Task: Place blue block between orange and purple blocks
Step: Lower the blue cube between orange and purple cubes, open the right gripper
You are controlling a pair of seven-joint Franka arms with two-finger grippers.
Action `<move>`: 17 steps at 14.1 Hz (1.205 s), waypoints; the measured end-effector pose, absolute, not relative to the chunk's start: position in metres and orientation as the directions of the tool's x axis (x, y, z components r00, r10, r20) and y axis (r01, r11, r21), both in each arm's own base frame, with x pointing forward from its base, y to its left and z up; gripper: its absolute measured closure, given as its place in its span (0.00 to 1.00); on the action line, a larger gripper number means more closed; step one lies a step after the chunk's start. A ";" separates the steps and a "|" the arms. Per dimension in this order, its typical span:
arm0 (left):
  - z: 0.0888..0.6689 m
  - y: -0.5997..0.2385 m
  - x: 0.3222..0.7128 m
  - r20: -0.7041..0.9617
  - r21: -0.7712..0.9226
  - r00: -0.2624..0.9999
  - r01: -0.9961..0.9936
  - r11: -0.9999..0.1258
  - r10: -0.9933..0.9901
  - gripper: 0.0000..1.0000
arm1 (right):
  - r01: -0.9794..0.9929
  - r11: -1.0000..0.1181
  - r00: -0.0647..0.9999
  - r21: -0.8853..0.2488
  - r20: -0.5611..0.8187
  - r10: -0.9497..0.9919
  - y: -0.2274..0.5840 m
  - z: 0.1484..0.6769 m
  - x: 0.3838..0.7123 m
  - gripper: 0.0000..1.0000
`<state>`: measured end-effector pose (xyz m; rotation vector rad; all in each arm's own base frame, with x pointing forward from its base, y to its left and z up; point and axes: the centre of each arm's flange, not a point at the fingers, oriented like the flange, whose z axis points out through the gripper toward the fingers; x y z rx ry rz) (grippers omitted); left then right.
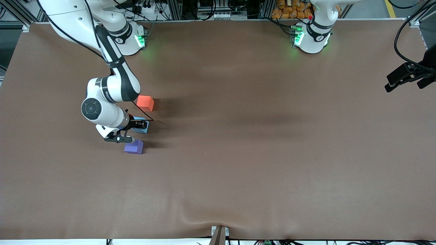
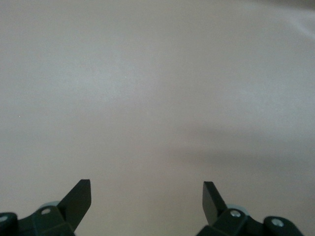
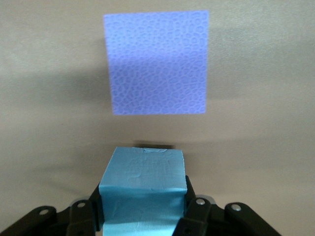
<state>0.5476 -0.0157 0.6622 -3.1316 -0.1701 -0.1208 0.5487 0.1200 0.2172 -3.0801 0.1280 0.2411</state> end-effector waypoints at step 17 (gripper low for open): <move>0.658 -0.054 0.544 0.066 -0.002 0.997 0.039 -0.999 0.038 0.00 | -0.129 -0.990 0.982 -0.059 -0.150 -0.119 0.096 0.254 0.570 0.00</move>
